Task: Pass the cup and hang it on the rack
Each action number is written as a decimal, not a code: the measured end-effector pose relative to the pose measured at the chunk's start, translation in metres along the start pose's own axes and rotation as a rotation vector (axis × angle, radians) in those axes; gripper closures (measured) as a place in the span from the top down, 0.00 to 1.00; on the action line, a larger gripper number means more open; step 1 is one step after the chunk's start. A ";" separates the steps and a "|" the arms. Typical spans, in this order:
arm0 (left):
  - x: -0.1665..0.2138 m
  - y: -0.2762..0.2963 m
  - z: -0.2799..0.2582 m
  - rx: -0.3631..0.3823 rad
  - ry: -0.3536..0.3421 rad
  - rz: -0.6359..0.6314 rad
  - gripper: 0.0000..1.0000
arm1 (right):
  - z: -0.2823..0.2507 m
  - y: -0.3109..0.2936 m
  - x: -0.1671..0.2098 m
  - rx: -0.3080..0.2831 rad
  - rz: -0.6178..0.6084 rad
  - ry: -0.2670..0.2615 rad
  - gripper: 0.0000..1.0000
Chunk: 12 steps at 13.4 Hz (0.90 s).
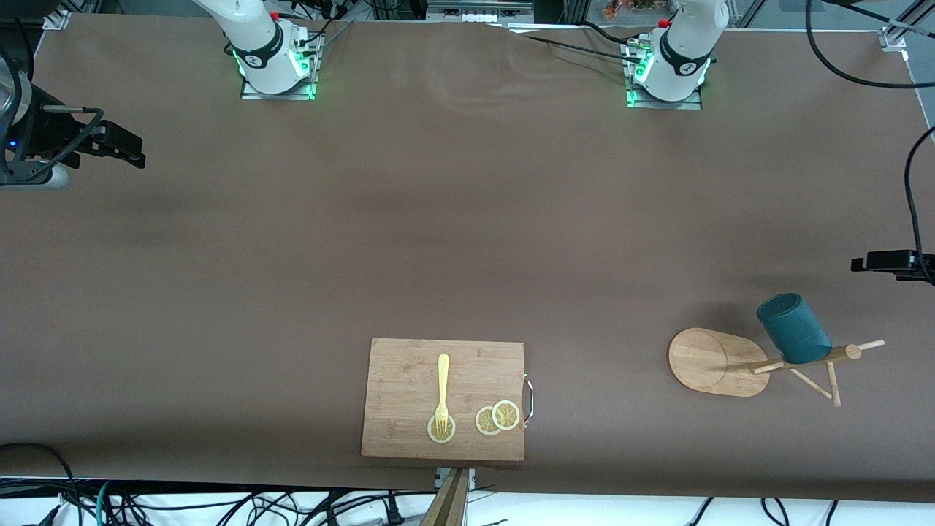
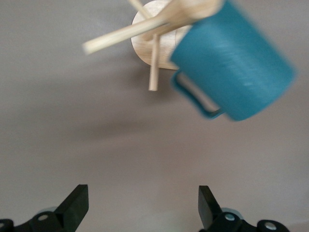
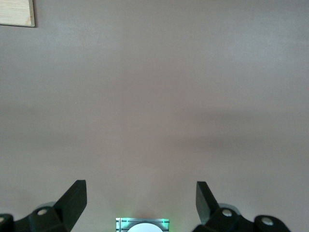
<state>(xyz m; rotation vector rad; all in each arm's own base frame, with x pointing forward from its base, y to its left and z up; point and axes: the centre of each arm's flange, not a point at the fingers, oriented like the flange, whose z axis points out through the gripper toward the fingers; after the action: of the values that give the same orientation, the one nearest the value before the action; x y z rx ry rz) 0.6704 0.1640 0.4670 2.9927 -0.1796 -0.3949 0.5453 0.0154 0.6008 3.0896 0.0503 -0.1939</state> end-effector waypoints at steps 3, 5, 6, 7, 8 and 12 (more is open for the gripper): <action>0.011 0.107 -0.018 0.125 -0.006 0.021 1.00 | 0.000 0.000 0.000 0.000 0.000 0.001 1.00; 0.009 0.170 -0.028 0.183 0.004 0.053 1.00 | 0.000 0.000 0.000 0.000 0.000 0.000 1.00; 0.005 0.193 -0.031 0.196 0.002 0.073 1.00 | 0.000 0.000 0.000 0.000 0.000 0.000 1.00; 0.000 0.212 -0.035 0.204 0.003 0.095 1.00 | 0.000 0.000 0.000 0.000 0.000 0.000 1.00; -0.004 0.225 -0.039 0.209 0.008 0.113 1.00 | 0.000 0.000 0.000 0.000 0.000 0.000 1.00; -0.015 0.238 -0.056 0.223 0.092 0.131 1.00 | 0.000 -0.001 0.000 0.000 -0.002 0.000 1.00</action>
<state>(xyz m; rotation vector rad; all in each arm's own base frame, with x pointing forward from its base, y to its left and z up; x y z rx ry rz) 0.6465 -0.0633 0.5559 3.1844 -0.4358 -0.2372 0.5453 0.0167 0.6008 3.0893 0.0538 -0.1943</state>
